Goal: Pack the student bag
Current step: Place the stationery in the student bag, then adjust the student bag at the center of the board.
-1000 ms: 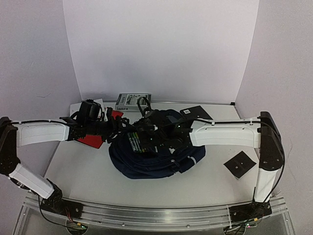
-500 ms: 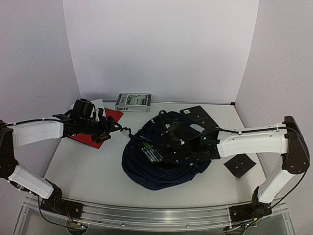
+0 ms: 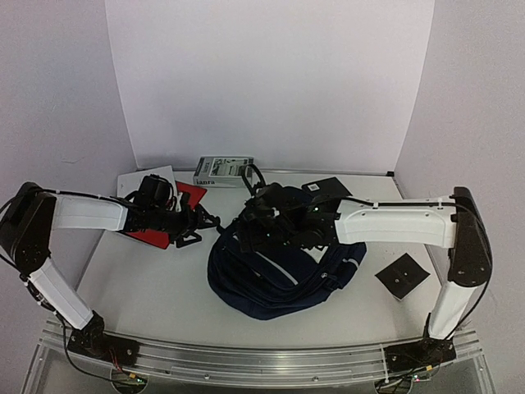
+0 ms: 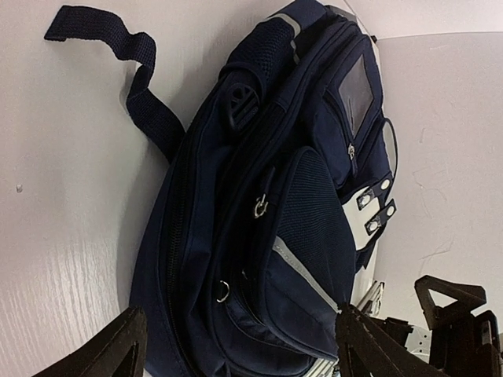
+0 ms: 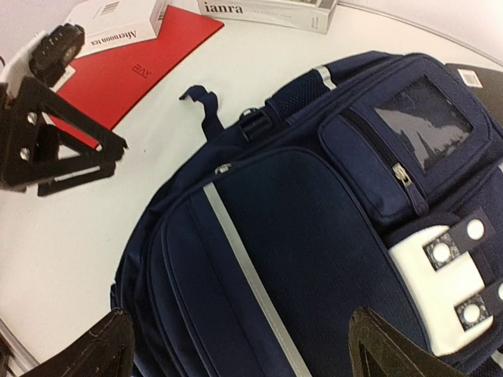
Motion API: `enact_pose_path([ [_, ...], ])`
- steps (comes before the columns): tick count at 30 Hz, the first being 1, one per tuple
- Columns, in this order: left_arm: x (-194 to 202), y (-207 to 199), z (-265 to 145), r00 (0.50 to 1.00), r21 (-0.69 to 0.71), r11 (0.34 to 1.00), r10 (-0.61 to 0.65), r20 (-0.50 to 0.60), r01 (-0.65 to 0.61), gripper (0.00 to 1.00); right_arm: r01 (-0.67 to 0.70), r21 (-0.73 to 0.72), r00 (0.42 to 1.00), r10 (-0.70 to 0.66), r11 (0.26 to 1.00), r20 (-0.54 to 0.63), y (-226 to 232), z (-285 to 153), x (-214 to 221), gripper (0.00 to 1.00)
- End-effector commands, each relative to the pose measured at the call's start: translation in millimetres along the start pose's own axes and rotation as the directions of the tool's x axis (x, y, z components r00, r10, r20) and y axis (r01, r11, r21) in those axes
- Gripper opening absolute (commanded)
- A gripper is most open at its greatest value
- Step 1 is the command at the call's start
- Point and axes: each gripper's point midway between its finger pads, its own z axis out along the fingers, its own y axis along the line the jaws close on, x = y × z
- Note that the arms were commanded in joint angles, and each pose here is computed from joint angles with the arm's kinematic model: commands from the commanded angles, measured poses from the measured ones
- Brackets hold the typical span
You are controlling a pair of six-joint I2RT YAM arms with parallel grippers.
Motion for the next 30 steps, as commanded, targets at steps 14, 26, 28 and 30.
enact_pose_path([
  [14,12,43,53,0.995,-0.101,0.994,0.040,-0.091,-0.049,0.74,-0.240,0.274,0.965,0.260,0.931,-0.041,-126,23,21,0.95],
  [26,20,54,82,0.986,-0.098,0.993,0.048,-0.160,-0.064,0.45,-0.390,0.469,0.893,0.450,0.793,-0.018,-239,11,63,0.98],
  [28,26,52,83,0.984,-0.081,0.995,0.050,-0.173,-0.065,0.36,-0.388,0.445,0.889,0.456,0.807,-0.051,-235,25,72,0.97],
  [30,35,46,83,0.980,-0.039,0.997,0.063,-0.188,-0.071,0.29,-0.398,0.368,0.888,0.454,0.841,-0.077,-221,40,74,0.93],
])
